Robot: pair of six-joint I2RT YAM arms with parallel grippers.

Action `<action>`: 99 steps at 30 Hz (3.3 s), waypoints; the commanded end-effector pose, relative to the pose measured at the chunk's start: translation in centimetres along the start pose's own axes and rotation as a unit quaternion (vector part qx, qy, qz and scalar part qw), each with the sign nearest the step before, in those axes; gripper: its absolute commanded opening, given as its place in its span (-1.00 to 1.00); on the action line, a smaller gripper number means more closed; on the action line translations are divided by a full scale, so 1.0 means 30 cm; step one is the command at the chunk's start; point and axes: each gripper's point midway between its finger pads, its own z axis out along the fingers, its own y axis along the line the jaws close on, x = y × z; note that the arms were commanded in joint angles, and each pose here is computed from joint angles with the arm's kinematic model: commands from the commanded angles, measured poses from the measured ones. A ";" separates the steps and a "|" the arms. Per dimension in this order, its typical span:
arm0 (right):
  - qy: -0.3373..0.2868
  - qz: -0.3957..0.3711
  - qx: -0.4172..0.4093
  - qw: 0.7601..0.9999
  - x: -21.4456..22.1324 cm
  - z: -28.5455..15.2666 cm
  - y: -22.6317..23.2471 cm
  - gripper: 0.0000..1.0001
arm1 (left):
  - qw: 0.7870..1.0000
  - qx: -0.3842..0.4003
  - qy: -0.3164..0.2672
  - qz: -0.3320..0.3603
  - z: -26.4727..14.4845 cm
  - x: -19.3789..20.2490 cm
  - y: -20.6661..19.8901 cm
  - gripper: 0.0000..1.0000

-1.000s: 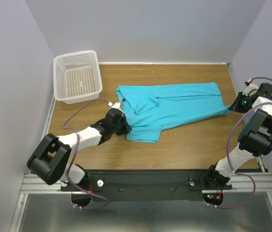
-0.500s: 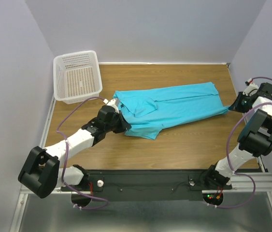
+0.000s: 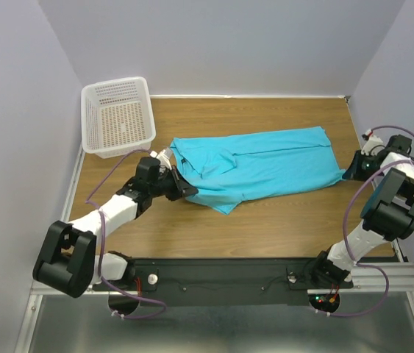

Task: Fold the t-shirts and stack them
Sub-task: Fold the tshirt

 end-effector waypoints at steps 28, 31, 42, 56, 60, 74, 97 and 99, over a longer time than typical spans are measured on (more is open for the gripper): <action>0.077 -0.040 0.007 0.996 0.143 0.002 -0.032 -0.99 | 0.995 -0.065 0.045 -0.064 -0.079 0.248 0.220 -0.15; 0.075 -0.042 0.004 0.996 0.143 0.002 -0.029 -0.99 | 0.995 -0.074 0.025 -0.056 -0.106 0.233 0.213 -0.01; 0.073 -0.033 -0.009 0.997 0.140 0.017 -0.019 -0.99 | 0.994 -0.077 0.048 -0.059 -0.072 0.273 0.191 -0.02; 0.067 -0.033 -0.010 0.997 0.129 0.010 -0.014 -0.99 | 0.996 -0.037 0.052 -0.063 -0.009 0.272 0.113 -0.67; 0.067 -0.036 -0.006 0.997 0.128 0.005 -0.016 -0.99 | 0.997 -0.002 0.055 -0.060 -0.033 0.260 0.044 -1.00; 0.046 -0.039 -0.004 0.998 0.062 -0.009 -0.019 -0.99 | 0.989 0.091 0.066 -0.099 -0.155 0.217 -0.159 -1.00; 0.029 -0.015 -0.025 0.999 -0.020 0.037 -0.033 -0.99 | 0.986 0.128 -0.004 -0.104 -0.153 -0.036 -0.207 -1.00; 0.029 -0.014 -0.026 0.999 -0.024 0.040 -0.035 -0.99 | 0.985 0.137 0.000 -0.101 -0.161 -0.038 -0.226 -1.00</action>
